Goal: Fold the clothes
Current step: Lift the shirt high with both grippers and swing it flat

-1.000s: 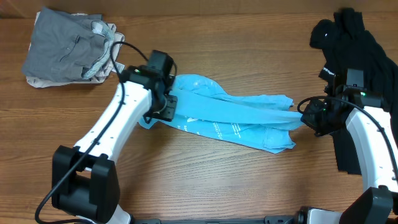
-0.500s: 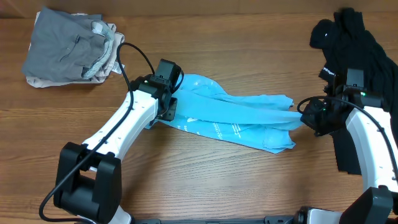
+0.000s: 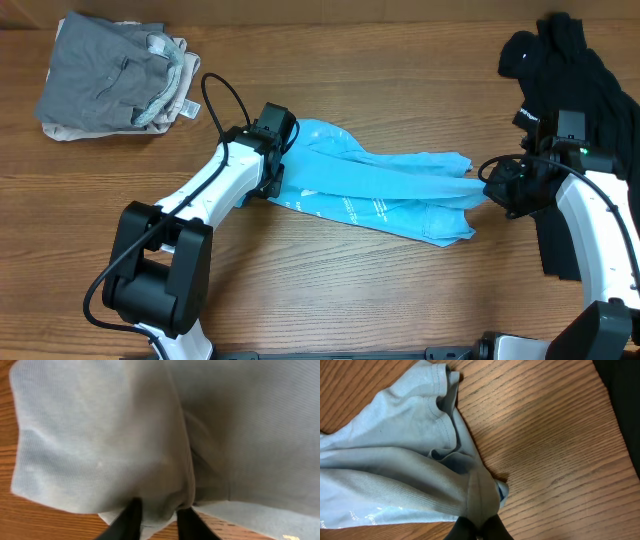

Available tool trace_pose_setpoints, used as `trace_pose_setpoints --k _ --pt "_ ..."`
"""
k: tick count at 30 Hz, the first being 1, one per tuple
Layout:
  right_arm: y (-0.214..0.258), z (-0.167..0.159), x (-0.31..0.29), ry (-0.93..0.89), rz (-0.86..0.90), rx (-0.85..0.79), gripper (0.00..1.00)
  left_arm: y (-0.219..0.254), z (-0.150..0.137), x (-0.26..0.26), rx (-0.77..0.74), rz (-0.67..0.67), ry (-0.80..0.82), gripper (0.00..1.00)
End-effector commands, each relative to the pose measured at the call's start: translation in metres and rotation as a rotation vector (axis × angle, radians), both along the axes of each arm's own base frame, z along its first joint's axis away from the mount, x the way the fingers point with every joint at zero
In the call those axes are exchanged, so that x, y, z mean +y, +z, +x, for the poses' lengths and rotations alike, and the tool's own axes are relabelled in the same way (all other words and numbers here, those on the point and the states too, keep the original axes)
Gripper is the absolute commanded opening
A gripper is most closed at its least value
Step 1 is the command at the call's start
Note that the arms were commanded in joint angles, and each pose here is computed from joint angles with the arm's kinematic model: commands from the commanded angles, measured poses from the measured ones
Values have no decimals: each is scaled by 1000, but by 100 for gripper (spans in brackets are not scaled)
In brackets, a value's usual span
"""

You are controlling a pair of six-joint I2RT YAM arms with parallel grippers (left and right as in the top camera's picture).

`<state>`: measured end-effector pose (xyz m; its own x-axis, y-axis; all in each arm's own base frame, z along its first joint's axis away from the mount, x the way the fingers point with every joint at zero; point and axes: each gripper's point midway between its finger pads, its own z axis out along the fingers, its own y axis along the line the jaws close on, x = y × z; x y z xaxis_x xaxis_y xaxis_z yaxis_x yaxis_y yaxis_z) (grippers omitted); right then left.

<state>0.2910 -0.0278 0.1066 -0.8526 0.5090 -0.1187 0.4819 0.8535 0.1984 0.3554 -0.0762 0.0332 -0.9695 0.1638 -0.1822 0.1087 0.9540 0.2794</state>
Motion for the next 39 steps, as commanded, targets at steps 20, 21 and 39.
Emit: trace_pose_setpoints --k 20,21,39 --pt "8 7 1 -2 24 -31 4 106 18 17 -86 9 136 4" --pt "13 9 2 -3 42 -42 4 121 20 19 -104 2 148 4" --pt "243 -2 -25 -36 -93 -482 4 357 23 78 -660 -194 276 4"
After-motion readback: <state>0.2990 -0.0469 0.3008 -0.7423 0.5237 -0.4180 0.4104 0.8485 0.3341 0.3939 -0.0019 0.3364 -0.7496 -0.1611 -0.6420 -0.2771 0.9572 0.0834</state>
